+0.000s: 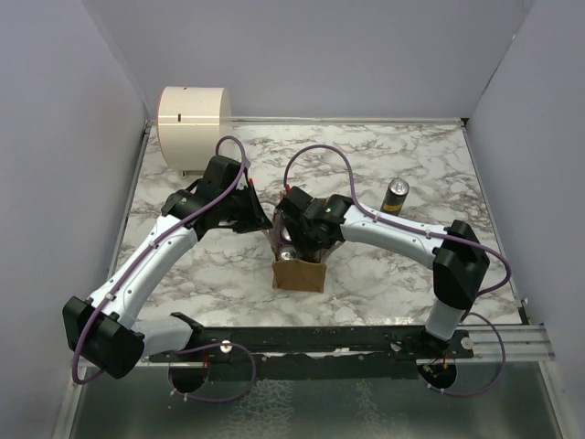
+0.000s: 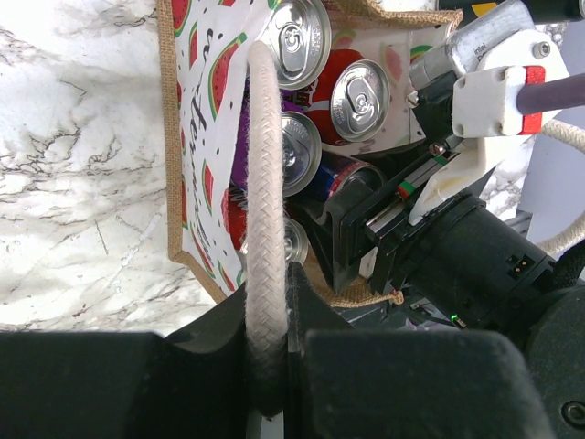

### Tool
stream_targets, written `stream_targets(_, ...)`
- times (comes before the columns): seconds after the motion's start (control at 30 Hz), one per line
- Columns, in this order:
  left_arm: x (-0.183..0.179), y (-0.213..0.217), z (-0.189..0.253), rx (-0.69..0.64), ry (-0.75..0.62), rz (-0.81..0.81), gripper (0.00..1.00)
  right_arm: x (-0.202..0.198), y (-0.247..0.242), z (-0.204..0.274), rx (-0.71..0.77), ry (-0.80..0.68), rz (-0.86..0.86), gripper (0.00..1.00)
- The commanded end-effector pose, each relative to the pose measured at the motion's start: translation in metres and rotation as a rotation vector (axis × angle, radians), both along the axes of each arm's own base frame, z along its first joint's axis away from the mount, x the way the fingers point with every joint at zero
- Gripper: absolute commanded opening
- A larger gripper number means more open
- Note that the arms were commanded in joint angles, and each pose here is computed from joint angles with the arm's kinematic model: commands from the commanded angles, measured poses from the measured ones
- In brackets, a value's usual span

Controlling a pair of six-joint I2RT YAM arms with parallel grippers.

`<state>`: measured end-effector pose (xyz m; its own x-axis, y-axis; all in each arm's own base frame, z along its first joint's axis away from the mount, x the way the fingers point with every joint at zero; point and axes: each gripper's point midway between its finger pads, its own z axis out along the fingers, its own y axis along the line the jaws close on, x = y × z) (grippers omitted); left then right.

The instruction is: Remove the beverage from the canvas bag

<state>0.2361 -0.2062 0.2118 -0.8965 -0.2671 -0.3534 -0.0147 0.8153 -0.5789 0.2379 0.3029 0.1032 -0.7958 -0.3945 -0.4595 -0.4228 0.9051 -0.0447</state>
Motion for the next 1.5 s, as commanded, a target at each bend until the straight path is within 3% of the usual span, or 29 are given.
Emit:
stream_targets(0.0,0.002,0.0,0.009,-0.008,-0.029,-0.004,0.0,0.002,0.01,0.005,0.039,0.002,0.014,0.52)
stream_targets(0.27,0.003,-0.002,0.007,-0.01,-0.025,-0.008,0.0,0.007,0.01,0.047,0.073,-0.048,0.011,0.36)
stream_targets(0.77,0.008,-0.006,0.006,-0.024,-0.028,-0.009,0.0,0.012,0.01,0.193,0.314,-0.267,0.054,0.07)
stream_targets(1.17,0.005,-0.003,0.002,-0.003,-0.013,-0.011,0.0,0.019,-0.033,0.304,0.426,-0.549,-0.016,0.05)
stream_targets(1.33,0.007,-0.003,0.005,-0.014,-0.014,0.012,0.0,0.028,-0.073,0.324,0.343,-0.697,-0.103,0.07)
stream_targets(1.47,0.01,-0.006,0.007,-0.03,-0.024,0.012,0.0,0.035,-0.109,0.321,0.177,-0.761,-0.202,0.05)
